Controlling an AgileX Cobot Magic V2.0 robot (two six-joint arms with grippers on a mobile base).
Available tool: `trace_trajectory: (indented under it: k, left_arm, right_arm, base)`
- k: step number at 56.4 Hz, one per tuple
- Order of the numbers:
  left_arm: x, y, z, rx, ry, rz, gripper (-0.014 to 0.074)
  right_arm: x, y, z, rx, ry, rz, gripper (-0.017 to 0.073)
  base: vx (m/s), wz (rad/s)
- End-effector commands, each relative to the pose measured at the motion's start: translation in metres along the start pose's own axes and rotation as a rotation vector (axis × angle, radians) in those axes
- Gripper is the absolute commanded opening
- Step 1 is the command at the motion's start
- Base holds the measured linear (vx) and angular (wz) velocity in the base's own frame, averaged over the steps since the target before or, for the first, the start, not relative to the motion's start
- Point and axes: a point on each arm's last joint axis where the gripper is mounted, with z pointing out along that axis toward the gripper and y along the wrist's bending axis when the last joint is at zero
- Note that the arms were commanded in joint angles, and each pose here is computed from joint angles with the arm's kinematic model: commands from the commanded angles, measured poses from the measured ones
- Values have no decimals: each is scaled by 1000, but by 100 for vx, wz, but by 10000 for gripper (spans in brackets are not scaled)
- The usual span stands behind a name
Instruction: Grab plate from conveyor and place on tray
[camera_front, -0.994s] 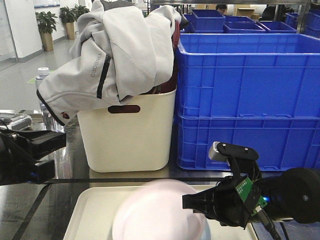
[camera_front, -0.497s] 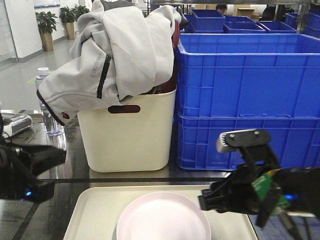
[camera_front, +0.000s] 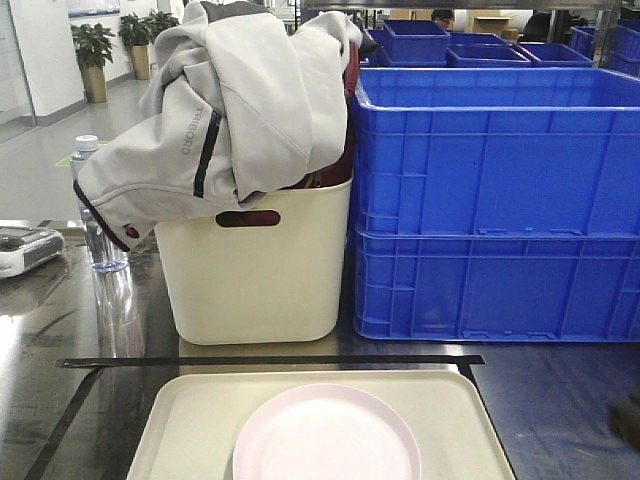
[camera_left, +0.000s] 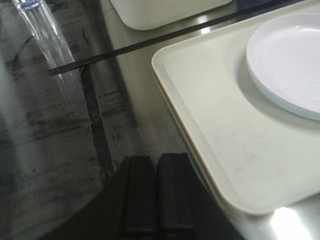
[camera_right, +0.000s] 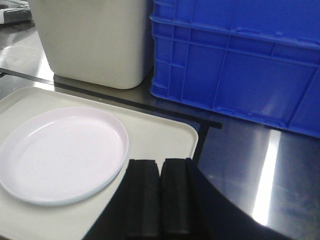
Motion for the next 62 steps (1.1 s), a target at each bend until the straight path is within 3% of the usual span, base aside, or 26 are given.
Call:
trace_trajectory:
  k: [1,14,53,62]
  left_arm:
    - [3,-2,-20,28,-181,-45,0]
    - [28,-1,-43,31,-277,-53,0]
    - [37,-1,-41,20,-302,-39,3]
    - [66,2,-27,-40,-447,-111,3]
  right_arm:
    - [14,1,-9,-7,-106,22,-12]
    - [57,3,-11,-17,-104,20,-12]
    - [61,3,-11,-14,-78,15,-12]
    - [61,3,-11,-14,-78,15,-12]
  base:
    - [0,0]
    - [0,0]
    - [0,0]
    - [0,0]
